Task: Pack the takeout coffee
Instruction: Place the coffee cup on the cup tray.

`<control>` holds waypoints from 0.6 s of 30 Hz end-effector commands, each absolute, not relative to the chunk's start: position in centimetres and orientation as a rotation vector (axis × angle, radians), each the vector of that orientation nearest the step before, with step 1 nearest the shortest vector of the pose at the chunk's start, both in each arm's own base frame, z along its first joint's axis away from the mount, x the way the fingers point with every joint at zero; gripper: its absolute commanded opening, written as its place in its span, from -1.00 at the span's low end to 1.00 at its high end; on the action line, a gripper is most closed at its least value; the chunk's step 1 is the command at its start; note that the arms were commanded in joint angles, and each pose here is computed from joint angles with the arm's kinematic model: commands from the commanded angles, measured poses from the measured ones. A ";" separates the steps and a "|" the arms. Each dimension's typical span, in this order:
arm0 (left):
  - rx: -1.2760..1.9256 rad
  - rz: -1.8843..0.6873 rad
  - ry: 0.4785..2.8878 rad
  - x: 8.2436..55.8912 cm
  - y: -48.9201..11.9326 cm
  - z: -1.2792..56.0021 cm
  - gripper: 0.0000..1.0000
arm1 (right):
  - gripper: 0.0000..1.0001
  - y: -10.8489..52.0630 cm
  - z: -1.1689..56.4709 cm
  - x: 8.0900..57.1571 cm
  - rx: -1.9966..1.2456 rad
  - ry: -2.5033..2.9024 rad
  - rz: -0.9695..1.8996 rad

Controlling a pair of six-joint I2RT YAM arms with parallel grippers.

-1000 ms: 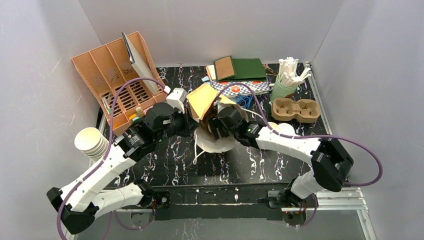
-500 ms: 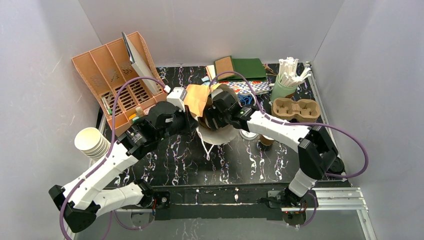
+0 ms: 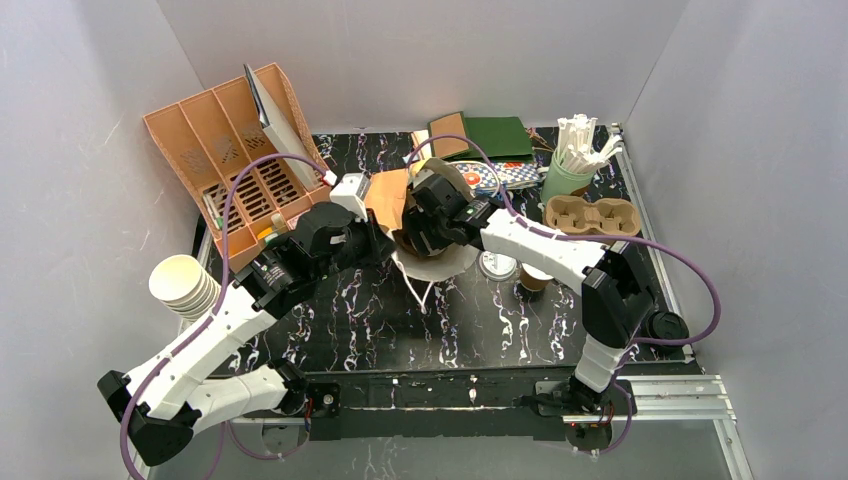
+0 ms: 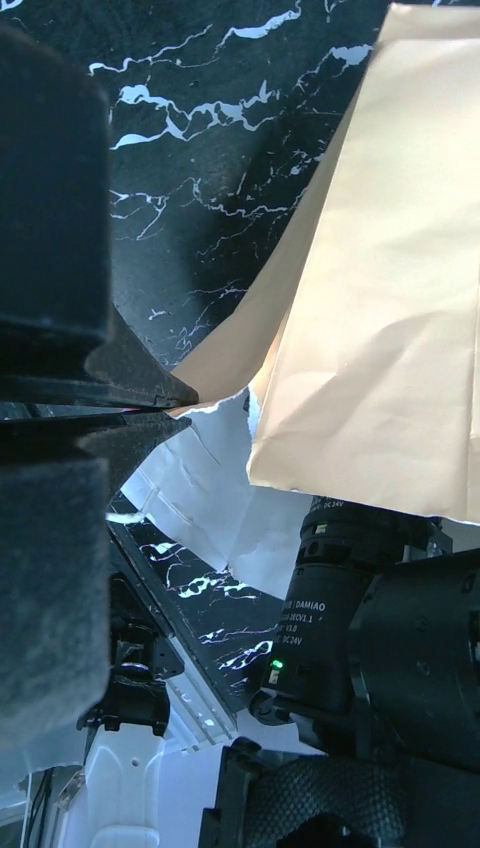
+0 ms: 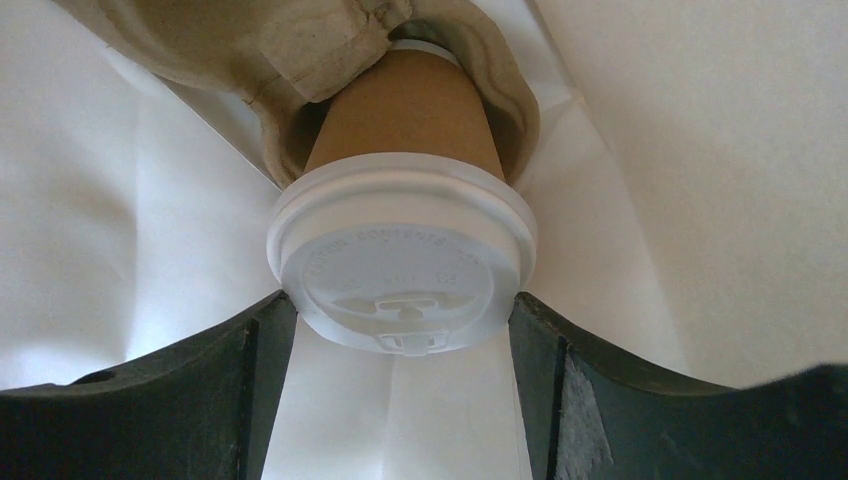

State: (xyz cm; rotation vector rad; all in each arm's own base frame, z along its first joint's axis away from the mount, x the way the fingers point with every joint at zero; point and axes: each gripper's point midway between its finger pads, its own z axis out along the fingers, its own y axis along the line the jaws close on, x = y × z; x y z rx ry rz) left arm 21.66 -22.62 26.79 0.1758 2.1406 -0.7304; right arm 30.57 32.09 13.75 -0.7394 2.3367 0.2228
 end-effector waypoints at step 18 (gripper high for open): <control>0.057 -0.931 2.348 20.4 -25.9 31.3 -1.00 | -0.21 25.9 16.1 22.7 -0.672 2.855 0.046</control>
